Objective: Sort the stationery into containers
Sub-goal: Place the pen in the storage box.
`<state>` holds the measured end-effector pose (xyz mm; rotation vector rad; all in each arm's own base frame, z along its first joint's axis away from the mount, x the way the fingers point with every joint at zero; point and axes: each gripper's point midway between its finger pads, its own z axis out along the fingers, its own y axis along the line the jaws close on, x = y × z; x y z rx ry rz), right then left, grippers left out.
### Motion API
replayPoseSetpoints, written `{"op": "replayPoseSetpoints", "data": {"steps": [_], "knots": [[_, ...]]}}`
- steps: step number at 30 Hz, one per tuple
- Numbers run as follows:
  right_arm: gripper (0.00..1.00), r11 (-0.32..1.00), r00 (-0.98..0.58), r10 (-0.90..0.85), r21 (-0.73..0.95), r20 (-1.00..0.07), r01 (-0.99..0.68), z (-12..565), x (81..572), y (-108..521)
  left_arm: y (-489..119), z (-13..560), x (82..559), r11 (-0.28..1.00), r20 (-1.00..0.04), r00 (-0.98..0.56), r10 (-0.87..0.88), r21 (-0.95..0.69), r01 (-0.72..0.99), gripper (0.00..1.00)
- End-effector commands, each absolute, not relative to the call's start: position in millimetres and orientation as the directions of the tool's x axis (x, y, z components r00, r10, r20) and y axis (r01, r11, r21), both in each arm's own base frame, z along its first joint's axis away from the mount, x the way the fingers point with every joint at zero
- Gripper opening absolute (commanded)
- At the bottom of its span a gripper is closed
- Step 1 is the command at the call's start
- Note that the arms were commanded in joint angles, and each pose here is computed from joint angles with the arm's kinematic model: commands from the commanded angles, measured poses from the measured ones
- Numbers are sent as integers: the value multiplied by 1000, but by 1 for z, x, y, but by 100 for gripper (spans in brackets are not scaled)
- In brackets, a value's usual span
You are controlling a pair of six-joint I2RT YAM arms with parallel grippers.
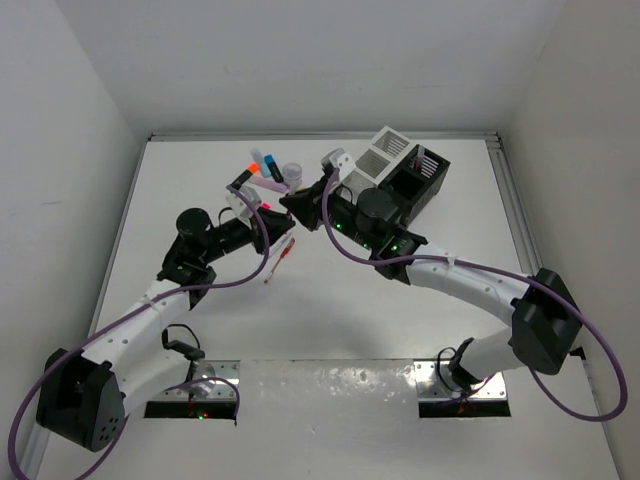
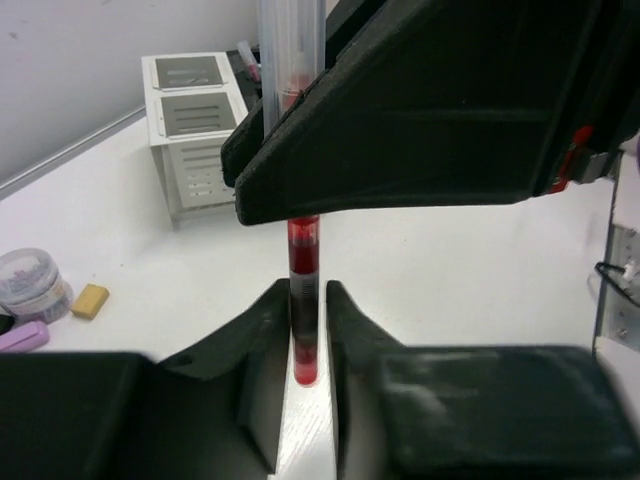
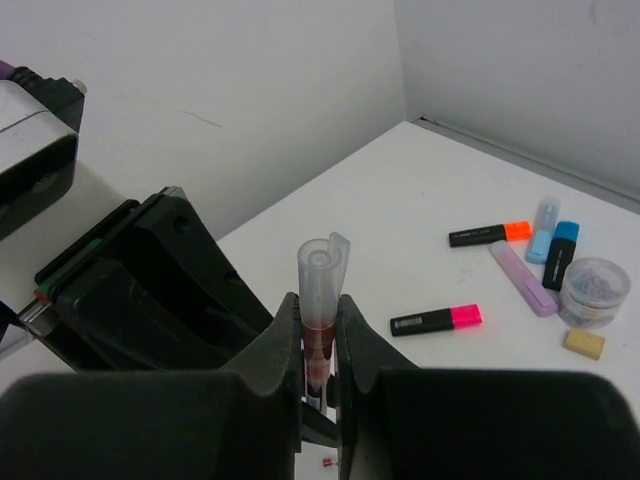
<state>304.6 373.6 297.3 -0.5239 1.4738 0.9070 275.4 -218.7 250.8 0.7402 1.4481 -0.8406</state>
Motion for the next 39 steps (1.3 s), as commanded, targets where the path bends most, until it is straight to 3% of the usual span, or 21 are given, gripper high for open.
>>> {"op": "replayPoseSetpoints", "data": {"steps": [1,3,4,6,7,12,16,22,29,39], "knots": [[0,599,-120,237,242,-964,-763,303,315,368,-220,297,277,536,-991,57,-122,-17,844,21],[0,609,-131,254,263,-958,-748,302,320,361,-220,297,277,538,-990,59,-126,-18,842,40],[0,619,-131,263,272,-956,-737,303,323,358,-219,296,279,547,-990,57,-127,-22,837,67],[0,645,-127,272,279,-954,-711,304,333,348,-218,293,280,553,-991,53,-124,-24,833,96],[0,686,-125,257,272,-958,-675,300,345,336,-218,290,281,558,-992,44,-116,-28,829,100],[0,864,-110,182,213,-977,-456,299,399,265,-207,278,290,622,-997,11,-79,-41,782,100],[0,983,-64,121,128,-991,-133,306,454,157,-196,269,296,666,-998,-25,-64,-62,743,100],[0,979,-109,127,108,-986,171,279,509,52,-187,256,302,703,-996,-77,-51,-91,705,100],[0,955,-172,145,93,-974,283,223,545,5,-181,246,311,731,-993,-110,-35,-101,675,100],[0,970,-242,121,62,-963,236,160,566,-1,-182,235,317,737,-989,-143,-25,-115,667,100]]}}
